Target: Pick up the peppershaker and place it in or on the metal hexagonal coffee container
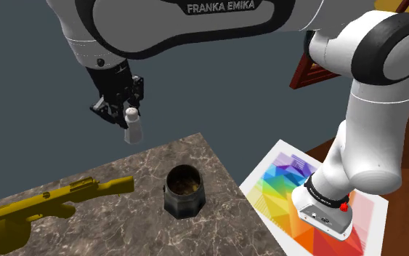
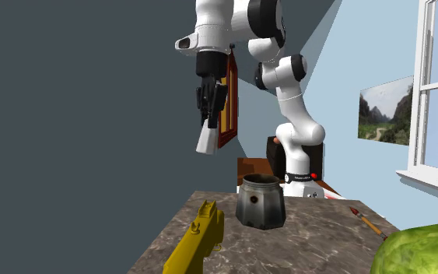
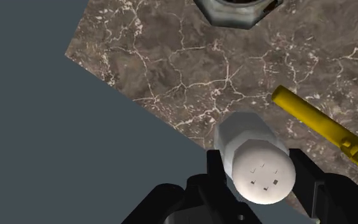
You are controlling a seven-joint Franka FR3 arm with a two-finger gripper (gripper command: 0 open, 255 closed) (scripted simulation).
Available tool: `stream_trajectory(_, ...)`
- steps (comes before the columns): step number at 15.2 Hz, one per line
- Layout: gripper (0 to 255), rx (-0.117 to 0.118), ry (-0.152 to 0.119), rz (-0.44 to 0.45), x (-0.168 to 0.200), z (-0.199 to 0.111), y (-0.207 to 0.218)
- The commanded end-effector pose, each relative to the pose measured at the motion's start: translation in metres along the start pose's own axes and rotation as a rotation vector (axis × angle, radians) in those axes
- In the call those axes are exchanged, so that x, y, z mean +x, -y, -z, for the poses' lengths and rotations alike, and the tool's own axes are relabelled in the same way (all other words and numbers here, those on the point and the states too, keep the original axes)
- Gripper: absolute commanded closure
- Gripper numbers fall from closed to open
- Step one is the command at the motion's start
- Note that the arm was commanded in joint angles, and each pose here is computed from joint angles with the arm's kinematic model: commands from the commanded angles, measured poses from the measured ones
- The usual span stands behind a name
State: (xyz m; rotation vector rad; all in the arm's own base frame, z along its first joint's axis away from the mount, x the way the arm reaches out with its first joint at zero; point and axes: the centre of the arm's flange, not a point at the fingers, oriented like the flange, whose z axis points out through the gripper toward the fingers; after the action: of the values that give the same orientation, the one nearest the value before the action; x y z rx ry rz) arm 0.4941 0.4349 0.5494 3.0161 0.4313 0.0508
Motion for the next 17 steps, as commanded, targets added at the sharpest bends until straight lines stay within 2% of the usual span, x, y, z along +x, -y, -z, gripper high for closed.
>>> stream_trajectory(1, 255, -0.001, 0.000, -0.001, -0.027, 0.001, 0.000)
stream_trajectory(11, 255, -0.001, 0.000, -0.001, -0.159, 0.020, 0.004)
stream_trajectory(17, 255, -0.001, 0.000, -0.001, -0.159, -0.012, 0.007)
